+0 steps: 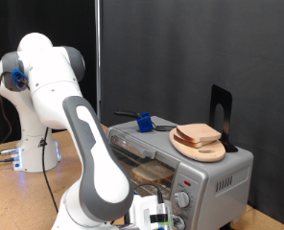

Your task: Make a piece of toast with the oven

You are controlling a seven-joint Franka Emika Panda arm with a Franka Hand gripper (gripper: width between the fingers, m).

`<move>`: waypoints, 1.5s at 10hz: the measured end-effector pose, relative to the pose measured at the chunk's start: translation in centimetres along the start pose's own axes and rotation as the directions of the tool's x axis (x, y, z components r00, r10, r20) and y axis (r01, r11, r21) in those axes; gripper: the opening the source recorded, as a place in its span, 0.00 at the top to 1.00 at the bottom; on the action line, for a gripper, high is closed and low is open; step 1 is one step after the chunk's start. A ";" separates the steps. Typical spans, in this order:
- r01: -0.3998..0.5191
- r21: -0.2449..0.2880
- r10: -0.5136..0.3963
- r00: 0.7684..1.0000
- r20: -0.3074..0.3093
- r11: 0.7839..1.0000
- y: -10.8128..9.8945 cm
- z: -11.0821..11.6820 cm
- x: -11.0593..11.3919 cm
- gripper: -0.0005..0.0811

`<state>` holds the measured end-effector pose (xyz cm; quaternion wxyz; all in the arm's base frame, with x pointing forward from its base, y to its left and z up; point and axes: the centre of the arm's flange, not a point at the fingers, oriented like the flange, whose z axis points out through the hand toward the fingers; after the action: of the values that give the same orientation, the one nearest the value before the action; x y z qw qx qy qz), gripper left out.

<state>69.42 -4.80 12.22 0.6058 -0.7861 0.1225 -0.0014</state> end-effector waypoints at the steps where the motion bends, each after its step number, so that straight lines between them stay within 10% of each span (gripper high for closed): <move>1: -0.006 0.003 0.006 1.000 0.006 1.000 0.1 0.1 -0.3 0.02; 10: -0.020 -0.053 0.020 1.000 -0.005 0.998 0.7 -0.1 -0.9 0.02; 15: -0.173 -0.042 0.173 0.985 0.012 0.984 1.2 -0.3 -1.5 0.02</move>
<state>67.70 -5.06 11.35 0.5885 -0.7847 0.1855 0.0597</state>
